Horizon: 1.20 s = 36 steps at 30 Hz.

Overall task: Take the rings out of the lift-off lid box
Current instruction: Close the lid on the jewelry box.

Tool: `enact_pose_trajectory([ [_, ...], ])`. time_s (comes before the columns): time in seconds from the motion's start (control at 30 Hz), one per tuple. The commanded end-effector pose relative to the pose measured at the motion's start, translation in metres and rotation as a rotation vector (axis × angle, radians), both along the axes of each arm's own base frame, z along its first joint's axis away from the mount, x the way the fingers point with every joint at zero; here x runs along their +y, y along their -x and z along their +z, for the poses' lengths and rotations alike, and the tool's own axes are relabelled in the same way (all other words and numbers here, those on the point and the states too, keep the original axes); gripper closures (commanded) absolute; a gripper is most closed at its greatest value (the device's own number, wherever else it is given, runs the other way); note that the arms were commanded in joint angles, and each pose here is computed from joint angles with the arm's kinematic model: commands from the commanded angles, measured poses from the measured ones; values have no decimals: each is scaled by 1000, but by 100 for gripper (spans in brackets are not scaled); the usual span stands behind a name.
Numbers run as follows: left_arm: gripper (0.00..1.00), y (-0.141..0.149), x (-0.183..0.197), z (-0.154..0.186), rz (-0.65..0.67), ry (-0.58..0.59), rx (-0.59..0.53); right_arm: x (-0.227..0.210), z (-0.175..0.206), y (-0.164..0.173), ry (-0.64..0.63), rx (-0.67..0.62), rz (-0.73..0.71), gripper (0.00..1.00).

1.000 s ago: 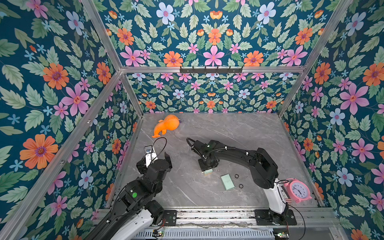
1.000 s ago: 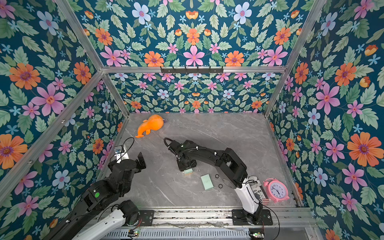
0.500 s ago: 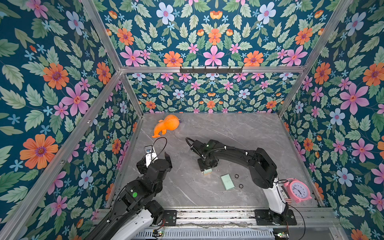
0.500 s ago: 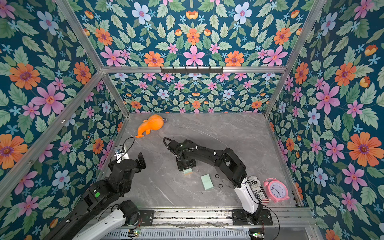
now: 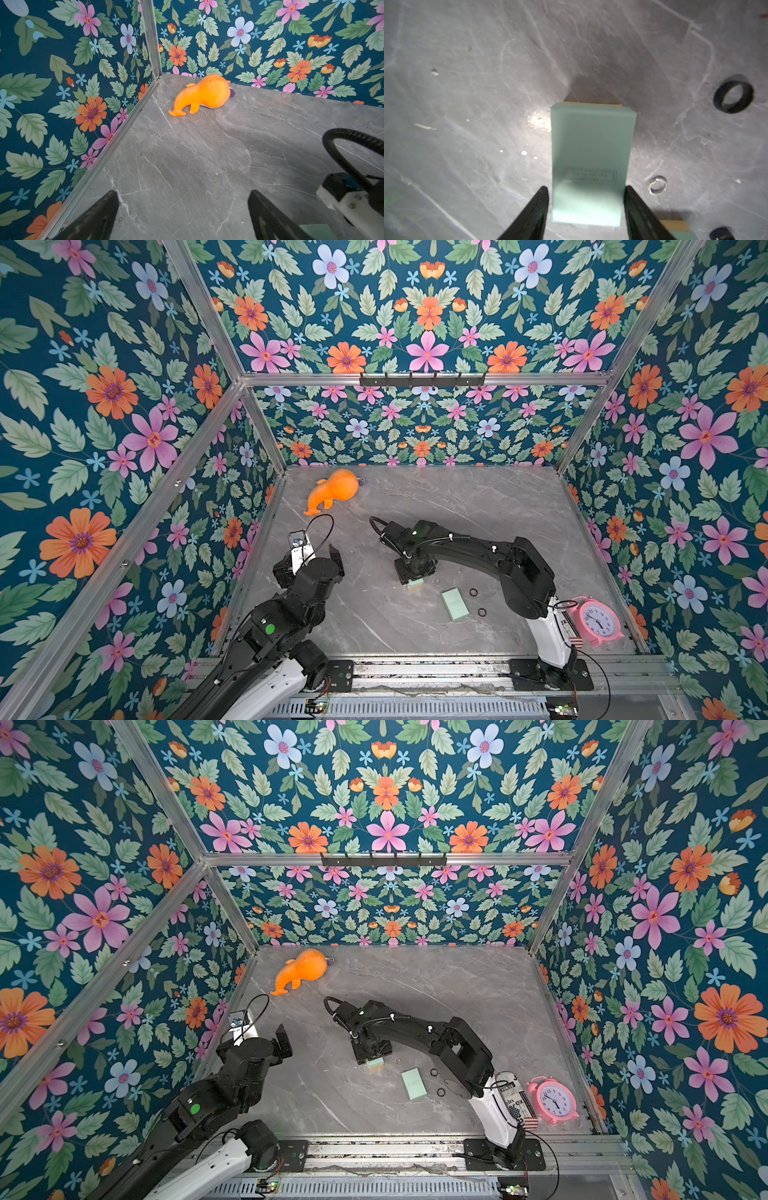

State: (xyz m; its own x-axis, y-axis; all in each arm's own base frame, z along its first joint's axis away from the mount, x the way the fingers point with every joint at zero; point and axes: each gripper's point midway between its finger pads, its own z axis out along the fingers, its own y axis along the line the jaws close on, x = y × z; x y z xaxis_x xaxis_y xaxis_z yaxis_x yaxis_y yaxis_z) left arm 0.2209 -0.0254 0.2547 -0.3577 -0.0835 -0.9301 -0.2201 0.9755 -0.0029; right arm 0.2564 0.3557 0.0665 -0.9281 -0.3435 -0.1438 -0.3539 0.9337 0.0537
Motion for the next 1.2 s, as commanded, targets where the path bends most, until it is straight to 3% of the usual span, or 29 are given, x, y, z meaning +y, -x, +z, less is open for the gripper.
enact_pose_trajectory([
  [0.0,0,-2,-1,2,2,5,-10,-1,17,1,-17,-22,-4,47],
  [0.1,0,-2,-1,2,2,3,-8,0,15,3,-29,-13,-5,57],
  [0.3,0,-2,0,2,4,3,-8,5,-4,7,-33,24,5,66],
  [0.63,0,-3,-1,2,3,0,-4,-2,-41,5,5,71,-20,71],
  [0.8,0,-4,-2,1,2,-3,1,2,-26,3,-16,55,4,70],
  [0.93,1,-4,-3,1,-4,9,-6,12,30,-9,-101,-57,52,60],
  [1.17,0,-20,-35,-7,-129,-13,28,-16,122,-28,-166,-344,107,13],
])
